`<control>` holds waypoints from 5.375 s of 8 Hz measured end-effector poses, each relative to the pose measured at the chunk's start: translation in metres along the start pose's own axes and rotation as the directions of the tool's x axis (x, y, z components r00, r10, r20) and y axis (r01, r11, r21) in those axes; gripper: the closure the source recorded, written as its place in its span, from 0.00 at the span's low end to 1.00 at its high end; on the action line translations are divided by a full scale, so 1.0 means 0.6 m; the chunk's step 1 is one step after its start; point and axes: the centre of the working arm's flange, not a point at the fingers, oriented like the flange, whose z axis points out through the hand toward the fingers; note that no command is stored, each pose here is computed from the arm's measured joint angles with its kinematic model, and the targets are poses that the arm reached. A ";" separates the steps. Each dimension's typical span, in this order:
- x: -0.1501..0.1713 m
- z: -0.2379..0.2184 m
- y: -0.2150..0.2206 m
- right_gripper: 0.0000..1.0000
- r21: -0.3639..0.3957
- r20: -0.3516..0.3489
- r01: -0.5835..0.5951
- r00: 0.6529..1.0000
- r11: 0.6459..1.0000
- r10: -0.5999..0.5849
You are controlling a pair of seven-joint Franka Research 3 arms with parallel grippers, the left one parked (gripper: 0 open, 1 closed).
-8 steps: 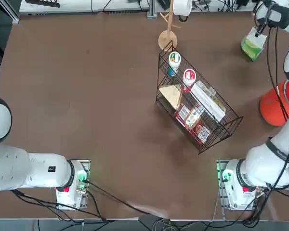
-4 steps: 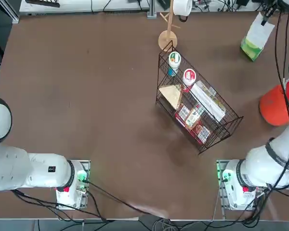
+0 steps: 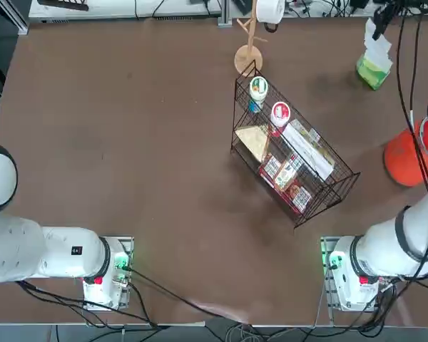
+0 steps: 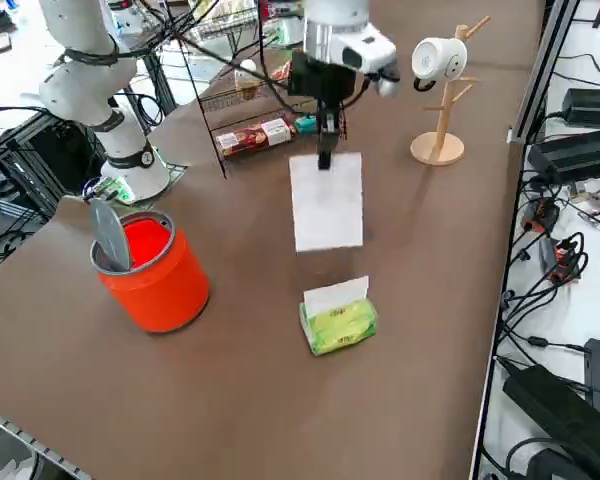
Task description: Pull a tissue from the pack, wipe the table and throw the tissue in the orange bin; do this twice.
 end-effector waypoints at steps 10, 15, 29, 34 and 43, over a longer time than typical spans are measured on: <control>-0.076 0.128 -0.266 0.99 0.136 0.117 -0.386 0.921 0.912 0.372; -0.069 0.149 -0.401 0.99 0.082 0.140 -0.640 0.766 0.764 0.627; -0.119 0.287 -0.396 0.99 -0.027 0.189 -0.713 0.684 0.700 0.704; -0.106 0.337 -0.393 0.99 -0.061 0.185 -0.703 0.689 0.708 0.700; -0.046 0.376 -0.400 0.99 -0.047 0.141 -0.723 0.678 0.689 0.722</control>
